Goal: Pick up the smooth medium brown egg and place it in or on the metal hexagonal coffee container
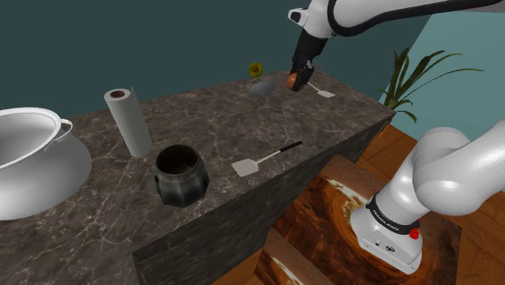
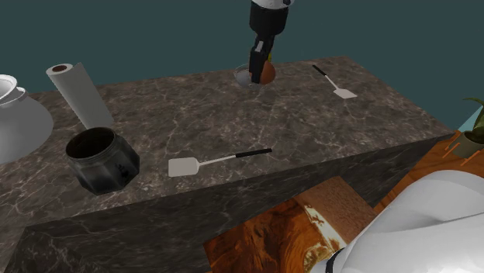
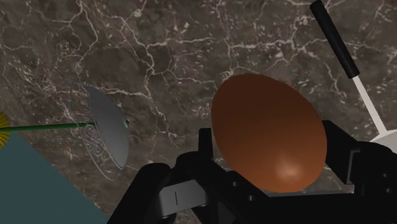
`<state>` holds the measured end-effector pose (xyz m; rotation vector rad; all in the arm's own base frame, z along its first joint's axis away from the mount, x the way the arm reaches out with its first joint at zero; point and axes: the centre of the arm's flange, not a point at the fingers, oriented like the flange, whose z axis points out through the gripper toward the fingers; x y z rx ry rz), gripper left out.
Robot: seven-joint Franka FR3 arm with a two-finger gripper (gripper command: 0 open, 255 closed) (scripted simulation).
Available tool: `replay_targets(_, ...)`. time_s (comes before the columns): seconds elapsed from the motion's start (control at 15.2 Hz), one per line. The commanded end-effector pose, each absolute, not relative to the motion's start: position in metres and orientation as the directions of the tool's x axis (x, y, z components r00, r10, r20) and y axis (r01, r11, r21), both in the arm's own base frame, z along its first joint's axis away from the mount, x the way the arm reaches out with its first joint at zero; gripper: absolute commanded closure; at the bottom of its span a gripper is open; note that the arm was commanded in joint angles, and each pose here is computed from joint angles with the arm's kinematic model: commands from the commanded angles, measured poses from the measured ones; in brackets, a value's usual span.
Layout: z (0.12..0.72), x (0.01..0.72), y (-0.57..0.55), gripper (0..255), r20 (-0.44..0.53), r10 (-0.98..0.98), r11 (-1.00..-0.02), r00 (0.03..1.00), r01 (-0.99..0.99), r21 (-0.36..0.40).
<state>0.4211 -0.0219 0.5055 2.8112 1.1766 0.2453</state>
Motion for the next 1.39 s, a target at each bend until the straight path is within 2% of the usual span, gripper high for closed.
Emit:
replay_targets(0.0, 0.516, 0.421, -0.022, 255, 0.115, 0.713, -0.701, 0.692, 0.700, 0.139)
replay_targets(1.32, 0.520, 0.445, 0.228, 255, 0.115, 0.713, -0.701, 0.692, 0.700, 0.139)
